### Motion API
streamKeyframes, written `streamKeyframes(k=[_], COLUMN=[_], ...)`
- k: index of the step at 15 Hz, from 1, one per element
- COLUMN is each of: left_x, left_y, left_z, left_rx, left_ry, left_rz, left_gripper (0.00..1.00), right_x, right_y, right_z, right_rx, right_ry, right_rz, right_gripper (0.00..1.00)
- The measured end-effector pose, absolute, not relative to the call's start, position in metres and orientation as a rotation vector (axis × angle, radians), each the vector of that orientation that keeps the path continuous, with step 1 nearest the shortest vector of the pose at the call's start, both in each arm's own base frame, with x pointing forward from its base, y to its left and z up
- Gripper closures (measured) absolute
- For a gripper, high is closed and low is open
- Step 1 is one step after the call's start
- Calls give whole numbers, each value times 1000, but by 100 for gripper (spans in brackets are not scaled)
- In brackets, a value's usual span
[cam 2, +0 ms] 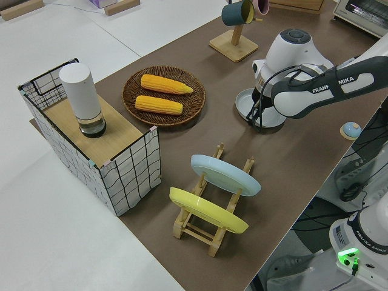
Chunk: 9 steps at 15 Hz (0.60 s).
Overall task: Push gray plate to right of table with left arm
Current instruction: 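Push the gray plate across the table toward the toaster oven with the left gripper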
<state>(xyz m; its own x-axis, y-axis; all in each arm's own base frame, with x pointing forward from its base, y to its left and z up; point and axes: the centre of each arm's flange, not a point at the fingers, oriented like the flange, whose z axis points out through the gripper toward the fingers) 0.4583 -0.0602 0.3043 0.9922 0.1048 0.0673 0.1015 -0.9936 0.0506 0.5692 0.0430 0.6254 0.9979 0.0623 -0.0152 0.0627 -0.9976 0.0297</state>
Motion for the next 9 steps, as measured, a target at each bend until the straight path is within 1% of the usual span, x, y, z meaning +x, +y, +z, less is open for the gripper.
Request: streamKeyframes(k=[3,9], left_x=[455,435], left_y=[-80,-161], left_z=[304,302], left_rx=[3083,3063], left_ry=[192,234], left_rz=[103,102], left_gripper=[99,99], right_x=[569,569], right_y=[43,43], right_z=[625,625], right_rx=[3110,3110], right_ry=[97,97], right_rz=[-22,-22], right_gripper=[1,1])
